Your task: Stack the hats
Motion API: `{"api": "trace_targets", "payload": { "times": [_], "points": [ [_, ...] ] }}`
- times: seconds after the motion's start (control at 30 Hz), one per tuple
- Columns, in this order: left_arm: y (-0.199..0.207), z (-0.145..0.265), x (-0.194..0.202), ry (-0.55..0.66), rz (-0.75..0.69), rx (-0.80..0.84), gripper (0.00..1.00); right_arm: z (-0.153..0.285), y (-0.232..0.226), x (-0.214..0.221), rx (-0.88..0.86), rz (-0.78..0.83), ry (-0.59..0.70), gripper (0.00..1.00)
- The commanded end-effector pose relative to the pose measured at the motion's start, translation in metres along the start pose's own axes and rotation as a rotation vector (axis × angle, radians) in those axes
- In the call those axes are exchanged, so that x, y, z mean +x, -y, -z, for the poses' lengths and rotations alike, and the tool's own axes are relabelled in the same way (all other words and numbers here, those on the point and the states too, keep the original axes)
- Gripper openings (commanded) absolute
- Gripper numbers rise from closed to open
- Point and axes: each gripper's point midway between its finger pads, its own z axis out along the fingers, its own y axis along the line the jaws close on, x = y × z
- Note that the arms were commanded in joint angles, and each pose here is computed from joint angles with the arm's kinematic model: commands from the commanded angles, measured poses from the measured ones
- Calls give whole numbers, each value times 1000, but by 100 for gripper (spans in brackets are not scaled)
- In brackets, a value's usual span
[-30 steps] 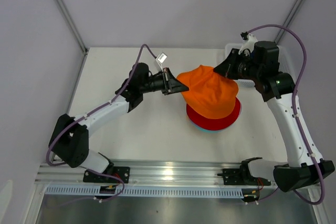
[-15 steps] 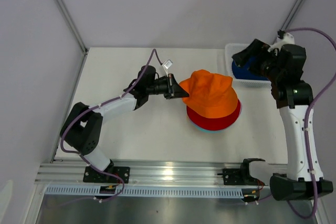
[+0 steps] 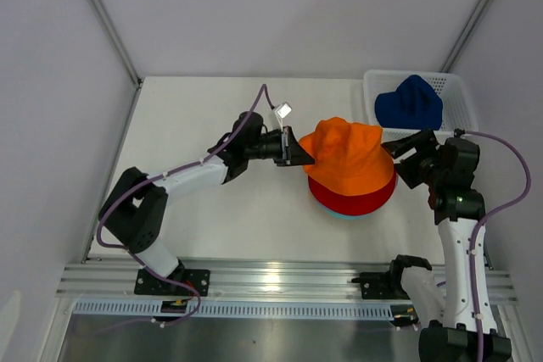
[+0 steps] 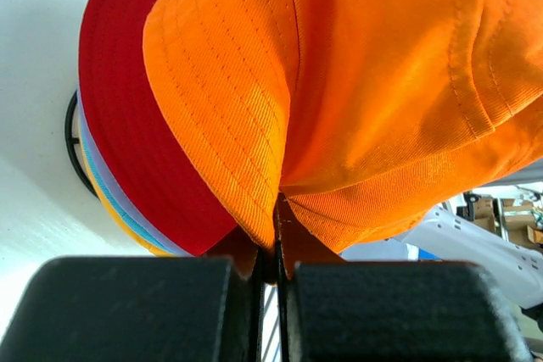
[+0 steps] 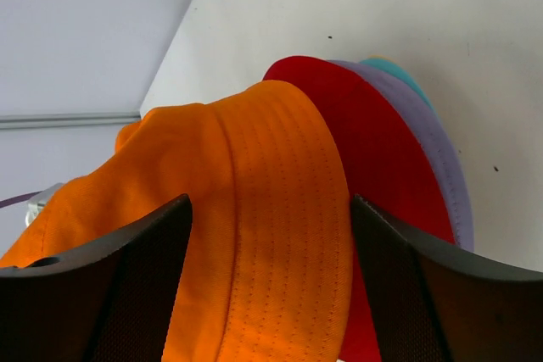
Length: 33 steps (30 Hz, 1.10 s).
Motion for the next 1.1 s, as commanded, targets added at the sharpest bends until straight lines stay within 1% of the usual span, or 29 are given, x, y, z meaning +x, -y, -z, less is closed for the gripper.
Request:
{"api": "trace_targets", "payload": {
  "times": [0.0, 0.07, 0.17, 0.27, 0.3, 0.37, 0.4, 0.47, 0.5, 0.53, 0.57, 0.7, 0.8, 0.87, 0.97, 1.07],
  "points": [
    [5, 0, 4, 13, -49, -10, 1, 7, -12, -7, -40, -28, 39, 78],
    [6, 1, 4, 20, -57, -14, 1, 9, -5, -6, -18, -31, 51, 78],
    [7, 2, 3, 36, -61, -22, 1, 8, 1, 3, -24, -78, 39, 73],
    [9, 2, 2, 54, -74, -33, 1, 8, 6, 12, -26, -106, 16, 64],
    [12, 3, 1, 63, -82, -29, 1, 7, 10, 14, -17, -110, 7, 58],
    [17, 4, 1, 70, -103, -21, 1, 7, 14, 17, -3, -107, 1, 48],
    [20, 5, -2, 83, -111, -23, 1, 8, 15, 18, -3, -105, 3, 34],
    [26, 6, -3, 94, -136, -12, 1, 11, 13, 16, -12, -94, 18, 21],
    [32, 9, -7, 111, -150, -7, 1, 13, 10, 12, -14, -88, 37, 7],
    [35, 10, -8, 115, -164, -4, 1, 15, 8, 9, -19, -77, 51, 3],
    [38, 12, -10, 122, -172, -2, 1, 18, 8, 7, -15, -66, 59, 0],
    [55, 20, -17, 141, -211, 23, 1, 30, -1, -9, -29, -4, 146, 0],
    [71, 24, -18, 143, -242, 60, 1, 42, -15, -17, -97, 38, 209, 0],
    [76, 24, -9, 118, -260, 77, 2, 50, -24, -23, -133, 59, 245, 0],
    [81, 18, 4, 84, -286, 90, 3, 61, -24, -27, -121, 91, 290, 0],
    [78, 10, 17, 46, -281, 80, 4, 68, -9, -28, -61, 109, 329, 0]
  ]
}}
